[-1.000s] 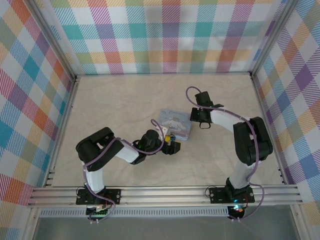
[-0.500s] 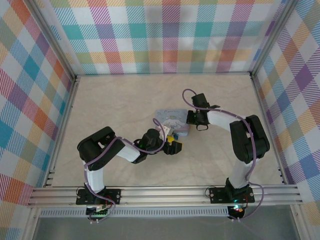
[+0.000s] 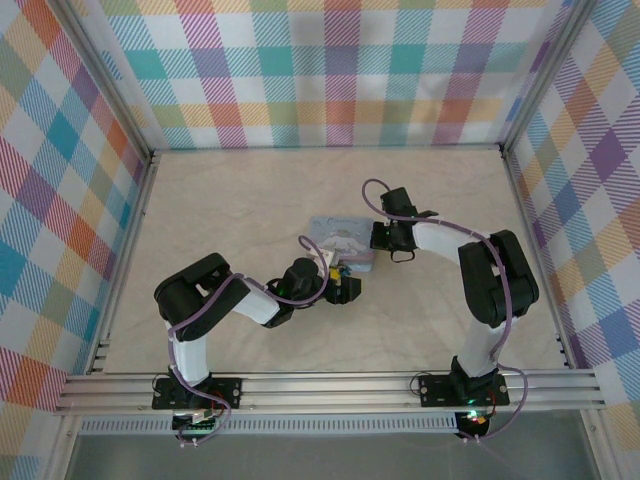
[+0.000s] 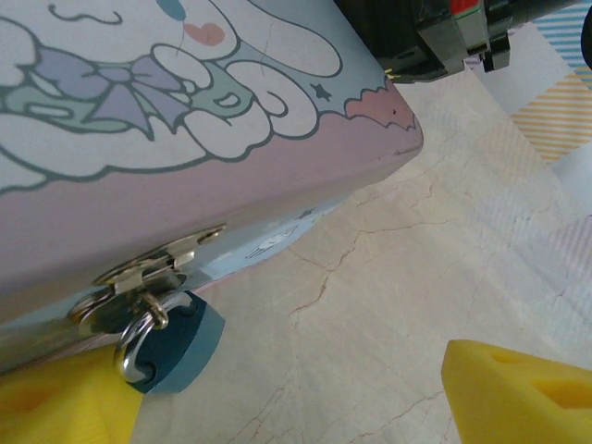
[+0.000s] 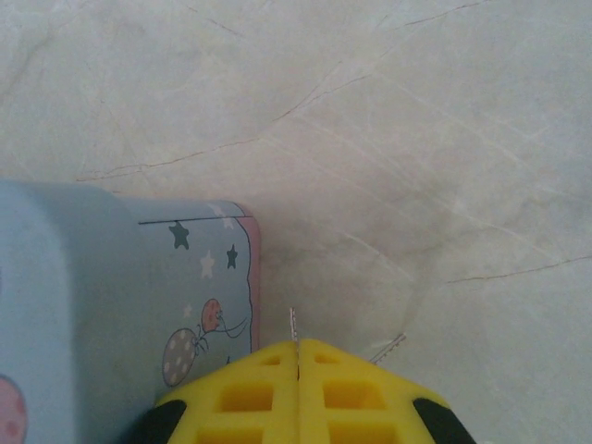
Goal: Unlock a padlock with a key
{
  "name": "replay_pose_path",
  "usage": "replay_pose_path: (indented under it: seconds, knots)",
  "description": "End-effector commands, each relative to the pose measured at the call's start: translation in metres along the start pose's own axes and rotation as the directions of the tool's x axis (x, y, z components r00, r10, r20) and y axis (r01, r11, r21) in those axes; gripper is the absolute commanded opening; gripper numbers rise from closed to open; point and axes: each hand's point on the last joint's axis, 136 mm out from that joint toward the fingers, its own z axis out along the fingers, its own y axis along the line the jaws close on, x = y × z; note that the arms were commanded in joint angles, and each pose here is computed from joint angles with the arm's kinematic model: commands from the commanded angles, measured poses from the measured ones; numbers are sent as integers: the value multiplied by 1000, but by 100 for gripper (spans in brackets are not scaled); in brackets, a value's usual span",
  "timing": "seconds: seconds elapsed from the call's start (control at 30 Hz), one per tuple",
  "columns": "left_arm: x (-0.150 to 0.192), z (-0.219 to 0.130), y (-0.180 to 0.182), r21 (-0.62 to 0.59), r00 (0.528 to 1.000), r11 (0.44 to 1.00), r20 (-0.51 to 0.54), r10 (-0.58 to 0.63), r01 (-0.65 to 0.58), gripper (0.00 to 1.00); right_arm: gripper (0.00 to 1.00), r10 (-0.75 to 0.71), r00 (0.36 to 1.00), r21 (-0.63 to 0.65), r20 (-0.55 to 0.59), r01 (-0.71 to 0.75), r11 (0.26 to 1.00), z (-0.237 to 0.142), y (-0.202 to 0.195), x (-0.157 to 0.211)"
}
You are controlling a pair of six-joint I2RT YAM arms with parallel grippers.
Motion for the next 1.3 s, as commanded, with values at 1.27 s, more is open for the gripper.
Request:
replay_pose_path:
  seconds: [1.27]
  knots:
    - [-10,9,21,7,991,991,4,-131,131,73,0,8,1000,-107,11,-7,994,-12,32,3]
